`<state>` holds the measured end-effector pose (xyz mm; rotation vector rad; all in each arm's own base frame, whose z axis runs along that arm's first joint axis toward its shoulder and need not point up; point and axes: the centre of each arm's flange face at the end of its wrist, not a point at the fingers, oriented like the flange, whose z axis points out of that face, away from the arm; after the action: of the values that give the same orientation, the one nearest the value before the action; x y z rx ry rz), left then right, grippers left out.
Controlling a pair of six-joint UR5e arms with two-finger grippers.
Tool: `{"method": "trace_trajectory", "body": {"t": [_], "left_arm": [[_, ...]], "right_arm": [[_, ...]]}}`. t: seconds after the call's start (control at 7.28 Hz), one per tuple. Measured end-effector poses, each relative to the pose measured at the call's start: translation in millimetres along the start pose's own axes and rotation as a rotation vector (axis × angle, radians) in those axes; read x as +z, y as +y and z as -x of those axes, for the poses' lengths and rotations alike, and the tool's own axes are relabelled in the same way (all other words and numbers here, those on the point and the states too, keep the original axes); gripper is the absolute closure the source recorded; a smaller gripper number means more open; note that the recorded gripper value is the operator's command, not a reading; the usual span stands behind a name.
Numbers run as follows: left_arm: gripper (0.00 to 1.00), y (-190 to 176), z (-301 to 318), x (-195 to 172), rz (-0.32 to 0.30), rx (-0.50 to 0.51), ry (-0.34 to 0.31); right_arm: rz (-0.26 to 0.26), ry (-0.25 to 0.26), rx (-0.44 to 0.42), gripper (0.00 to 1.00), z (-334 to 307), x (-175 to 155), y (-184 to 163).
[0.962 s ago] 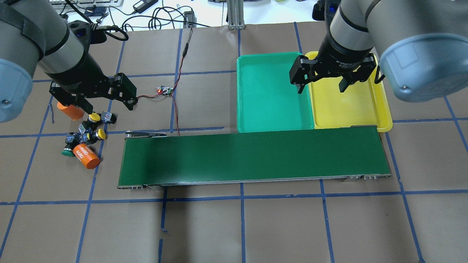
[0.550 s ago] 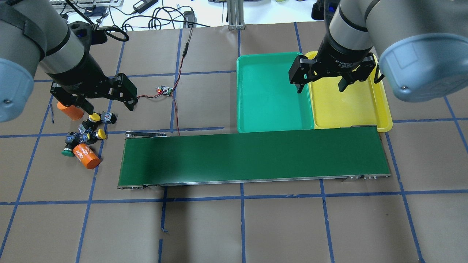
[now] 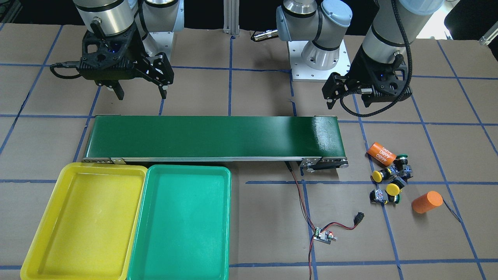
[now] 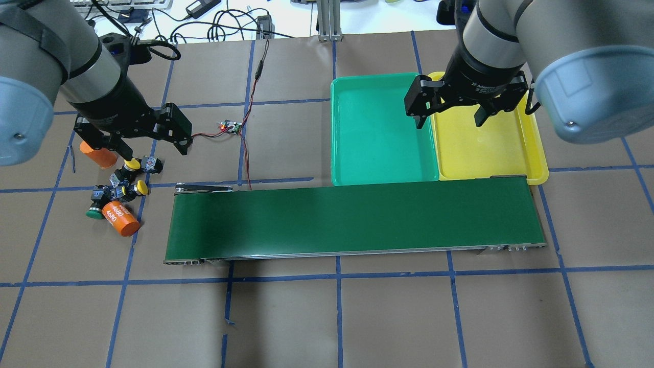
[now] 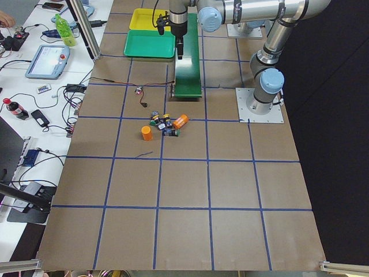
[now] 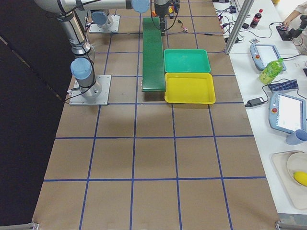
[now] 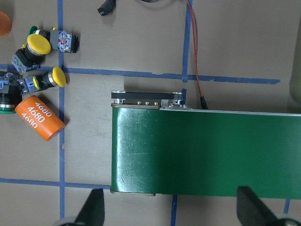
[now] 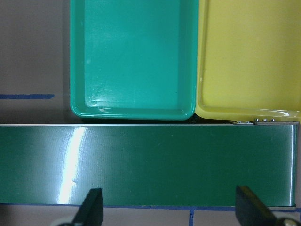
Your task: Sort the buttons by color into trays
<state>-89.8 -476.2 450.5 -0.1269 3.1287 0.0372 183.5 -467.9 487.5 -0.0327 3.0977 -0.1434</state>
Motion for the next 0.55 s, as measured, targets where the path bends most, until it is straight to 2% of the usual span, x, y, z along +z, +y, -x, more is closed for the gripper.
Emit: {"method": "trace_trajectory", "body": {"t": [0.55], "left_arm": [[0.0, -5.0, 0.6, 5.9, 0.011, -0.008, -0.003]], "right_arm": [[-0.001, 0.0, -0.001, 0.0, 0.2, -1.8, 1.1]]}}
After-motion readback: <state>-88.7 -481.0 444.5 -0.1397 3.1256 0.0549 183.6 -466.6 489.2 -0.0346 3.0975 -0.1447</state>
